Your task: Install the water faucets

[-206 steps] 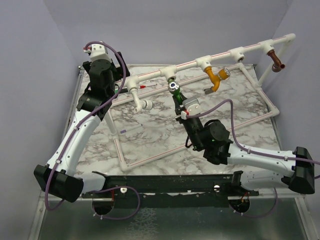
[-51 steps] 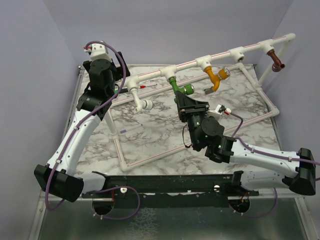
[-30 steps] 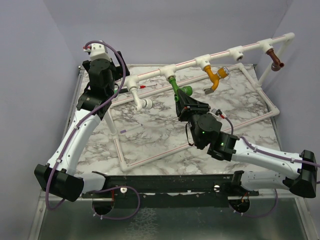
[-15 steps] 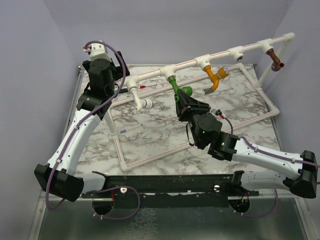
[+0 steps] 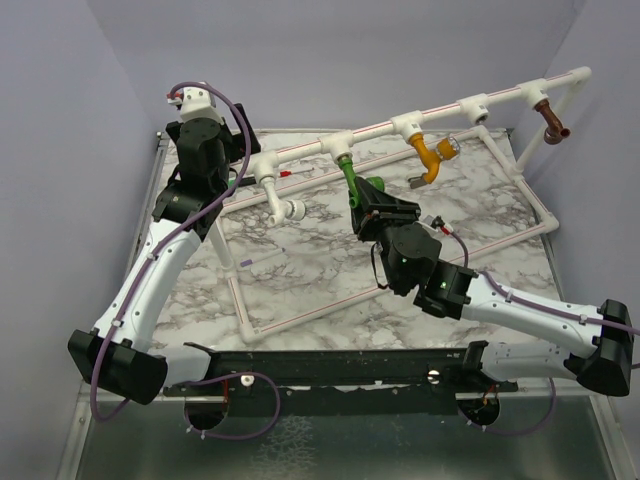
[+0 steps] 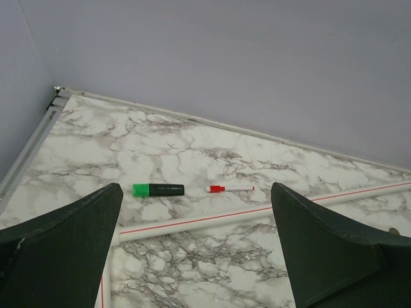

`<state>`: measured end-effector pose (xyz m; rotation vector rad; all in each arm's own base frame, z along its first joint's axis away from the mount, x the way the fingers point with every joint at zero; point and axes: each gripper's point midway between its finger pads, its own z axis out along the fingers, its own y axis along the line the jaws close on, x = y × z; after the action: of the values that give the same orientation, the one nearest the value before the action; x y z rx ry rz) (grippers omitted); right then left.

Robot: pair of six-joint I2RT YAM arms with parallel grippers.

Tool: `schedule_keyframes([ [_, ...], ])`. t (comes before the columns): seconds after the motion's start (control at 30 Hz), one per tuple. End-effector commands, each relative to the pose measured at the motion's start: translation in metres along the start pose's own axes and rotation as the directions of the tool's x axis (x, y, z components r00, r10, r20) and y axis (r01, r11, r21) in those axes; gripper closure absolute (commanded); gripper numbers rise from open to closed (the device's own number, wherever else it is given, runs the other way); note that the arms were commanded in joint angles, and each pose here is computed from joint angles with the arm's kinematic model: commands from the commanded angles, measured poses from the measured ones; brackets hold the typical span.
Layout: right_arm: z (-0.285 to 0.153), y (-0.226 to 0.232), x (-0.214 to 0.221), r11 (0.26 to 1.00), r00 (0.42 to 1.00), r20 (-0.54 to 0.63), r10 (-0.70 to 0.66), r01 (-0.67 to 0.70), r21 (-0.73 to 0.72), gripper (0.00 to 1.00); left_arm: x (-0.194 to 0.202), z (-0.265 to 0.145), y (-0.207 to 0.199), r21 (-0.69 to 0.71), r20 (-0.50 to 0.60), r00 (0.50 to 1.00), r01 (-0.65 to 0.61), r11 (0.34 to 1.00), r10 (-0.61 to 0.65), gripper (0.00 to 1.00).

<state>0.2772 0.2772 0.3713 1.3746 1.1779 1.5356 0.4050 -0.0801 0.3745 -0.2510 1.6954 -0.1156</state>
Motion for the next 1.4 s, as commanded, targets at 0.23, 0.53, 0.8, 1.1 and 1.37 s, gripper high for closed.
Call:
schedule_keyframes([
  [0.23, 0.004, -0.017, -0.005, 0.992, 0.992, 0.006, -0.128, 0.128, -0.003, 0.47, 0.089, -0.016, -0.009, 0.107, -0.298, 0.947, -0.091, 0.99, 0.119, 0.01],
  [0.53, -0.007, 0.008, 0.004, 0.978, 0.979, -0.064, -0.194, 0.188, -0.089, 0.4, 0.089, -0.015, -0.008, 0.102, -0.296, 0.947, -0.095, 0.99, 0.121, 0.01],
  [0.8, -0.017, 0.015, 0.002, 0.967, 0.966, -0.097, -0.241, 0.231, -0.103, 0.32, 0.088, -0.015, -0.006, 0.096, -0.293, 0.948, -0.096, 0.991, 0.121, 0.01],
  [1.1, -0.029, 0.009, 0.003, 0.94, 0.925, -0.165, -0.342, 0.335, -0.068, 0.28, 0.088, -0.015, -0.005, 0.089, -0.291, 0.949, -0.101, 0.991, 0.123, 0.01],
  [1.37, -0.045, 0.005, -0.017, 0.888, 0.87, -0.178, -0.459, 0.453, -0.077, 0.28, 0.09, -0.014, -0.004, 0.087, -0.296, 0.947, -0.103, 0.991, 0.125, 0.01],
])
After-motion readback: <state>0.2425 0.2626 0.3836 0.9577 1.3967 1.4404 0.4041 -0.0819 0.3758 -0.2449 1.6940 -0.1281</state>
